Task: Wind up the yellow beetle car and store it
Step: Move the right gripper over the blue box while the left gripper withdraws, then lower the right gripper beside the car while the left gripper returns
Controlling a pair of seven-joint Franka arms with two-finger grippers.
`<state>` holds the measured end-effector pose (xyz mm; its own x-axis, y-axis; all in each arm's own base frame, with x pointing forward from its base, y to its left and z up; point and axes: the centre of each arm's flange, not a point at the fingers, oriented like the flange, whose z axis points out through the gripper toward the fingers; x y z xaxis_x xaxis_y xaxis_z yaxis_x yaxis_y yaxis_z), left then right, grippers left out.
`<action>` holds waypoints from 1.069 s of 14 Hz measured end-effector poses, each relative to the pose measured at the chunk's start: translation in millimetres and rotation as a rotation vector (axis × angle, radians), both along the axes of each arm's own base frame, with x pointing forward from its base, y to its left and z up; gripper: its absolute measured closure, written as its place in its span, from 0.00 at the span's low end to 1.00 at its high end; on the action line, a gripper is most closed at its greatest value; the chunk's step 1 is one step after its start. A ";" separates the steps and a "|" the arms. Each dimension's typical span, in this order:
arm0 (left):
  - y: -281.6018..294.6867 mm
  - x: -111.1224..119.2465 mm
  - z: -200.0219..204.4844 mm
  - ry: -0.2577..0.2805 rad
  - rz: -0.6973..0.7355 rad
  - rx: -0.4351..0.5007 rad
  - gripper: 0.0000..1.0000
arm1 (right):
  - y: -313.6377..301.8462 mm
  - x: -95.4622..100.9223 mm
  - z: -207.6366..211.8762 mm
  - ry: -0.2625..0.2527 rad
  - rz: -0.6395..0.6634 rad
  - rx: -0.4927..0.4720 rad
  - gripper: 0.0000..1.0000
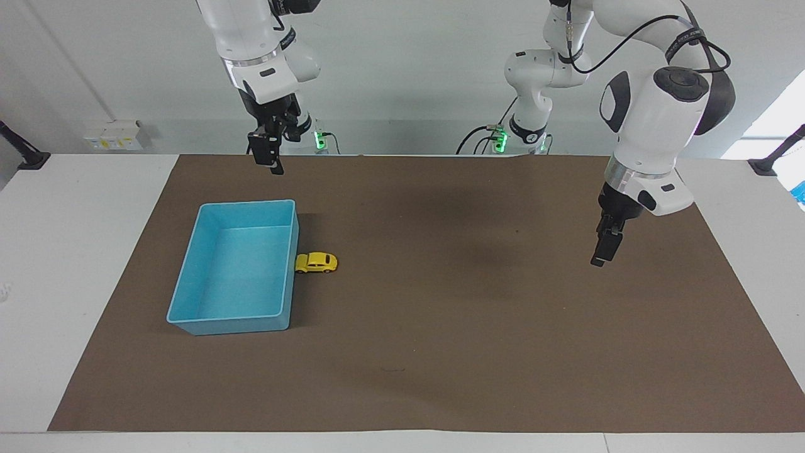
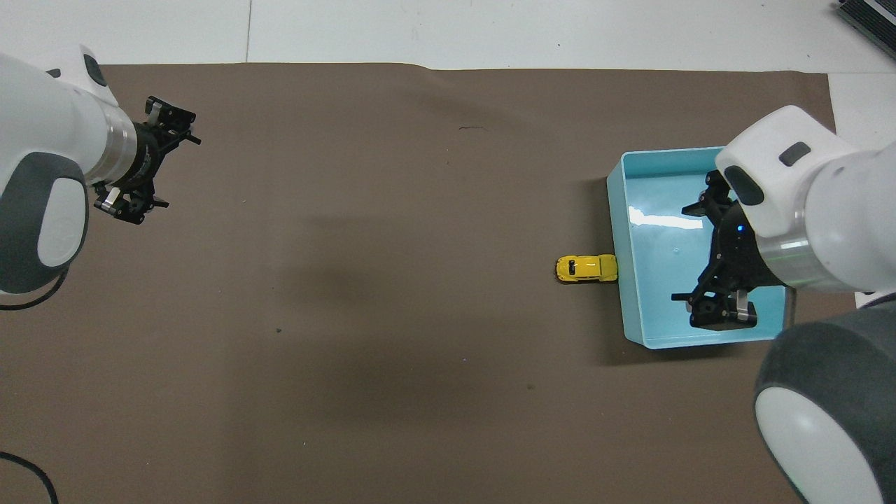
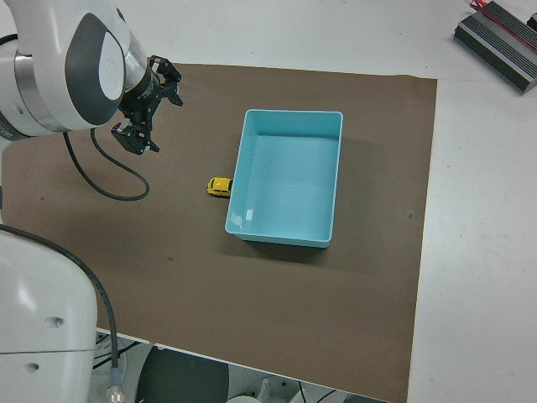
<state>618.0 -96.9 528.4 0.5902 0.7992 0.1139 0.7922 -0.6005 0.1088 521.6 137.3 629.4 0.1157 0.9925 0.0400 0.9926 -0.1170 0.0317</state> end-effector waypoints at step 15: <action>47.6 -28.0 29.5 0.119 -0.886 0.124 0.00 | 4.0 20.0 -53.5 0.054 0.196 -0.011 0.00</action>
<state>590.1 -49.3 558.0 0.9972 0.0316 0.0681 0.0350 -0.9981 -0.0501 541.7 141.3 575.9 -0.0779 0.9966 0.0281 0.9967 0.0785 -0.0219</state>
